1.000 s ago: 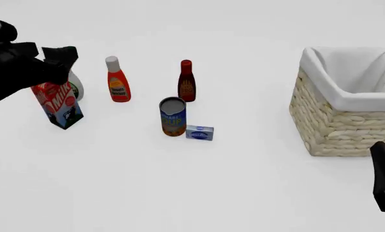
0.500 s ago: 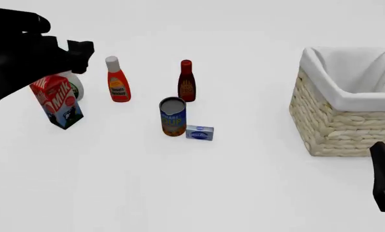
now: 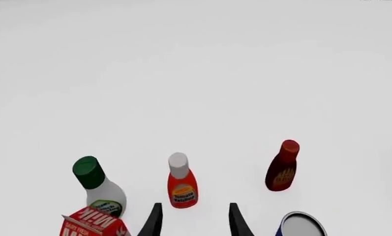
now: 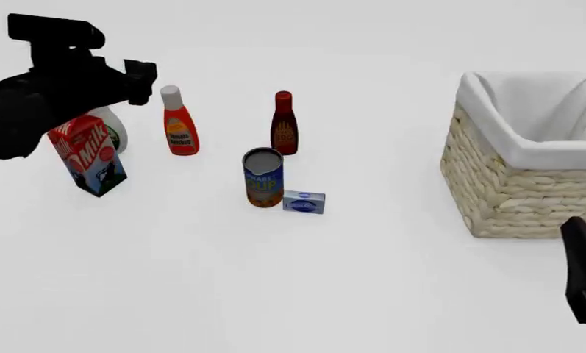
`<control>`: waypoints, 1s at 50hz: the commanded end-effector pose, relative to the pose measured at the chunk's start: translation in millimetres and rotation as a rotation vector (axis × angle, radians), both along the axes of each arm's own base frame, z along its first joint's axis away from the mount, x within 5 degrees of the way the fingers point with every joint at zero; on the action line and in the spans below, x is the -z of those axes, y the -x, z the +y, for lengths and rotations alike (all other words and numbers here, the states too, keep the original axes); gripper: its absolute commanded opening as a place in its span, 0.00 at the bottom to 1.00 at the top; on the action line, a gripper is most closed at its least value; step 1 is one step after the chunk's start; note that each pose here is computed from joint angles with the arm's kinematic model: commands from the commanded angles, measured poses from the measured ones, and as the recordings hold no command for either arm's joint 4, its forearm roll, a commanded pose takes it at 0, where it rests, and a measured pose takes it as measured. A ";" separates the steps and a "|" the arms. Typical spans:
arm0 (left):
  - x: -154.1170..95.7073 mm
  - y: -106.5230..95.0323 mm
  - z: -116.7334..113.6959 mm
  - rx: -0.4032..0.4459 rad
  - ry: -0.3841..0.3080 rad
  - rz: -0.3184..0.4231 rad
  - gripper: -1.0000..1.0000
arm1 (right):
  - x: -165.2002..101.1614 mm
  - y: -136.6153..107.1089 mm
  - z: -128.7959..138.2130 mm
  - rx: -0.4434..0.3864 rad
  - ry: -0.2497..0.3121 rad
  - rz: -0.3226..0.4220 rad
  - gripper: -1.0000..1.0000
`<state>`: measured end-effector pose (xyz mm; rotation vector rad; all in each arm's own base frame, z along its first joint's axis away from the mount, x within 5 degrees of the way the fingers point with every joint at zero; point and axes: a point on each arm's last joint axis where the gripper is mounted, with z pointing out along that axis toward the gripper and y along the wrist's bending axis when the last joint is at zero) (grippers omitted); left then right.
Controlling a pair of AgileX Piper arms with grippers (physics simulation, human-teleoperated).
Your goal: Pick the ketchup and place it in the basket.
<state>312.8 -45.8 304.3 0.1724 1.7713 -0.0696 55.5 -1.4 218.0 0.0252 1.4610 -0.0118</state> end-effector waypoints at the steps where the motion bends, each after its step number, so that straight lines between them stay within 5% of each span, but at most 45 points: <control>1: 4.2 -20.1 0.4 -0.013 0.015 0.005 1.00 | 1.1 -0.2 0.4 -0.007 -0.002 0.008 1.00; 50: 29.8 -78.6 -1.1 -0.026 -0.003 0.013 1.00 | 0.9 -0.1 0.3 -0.006 0.004 0.016 1.00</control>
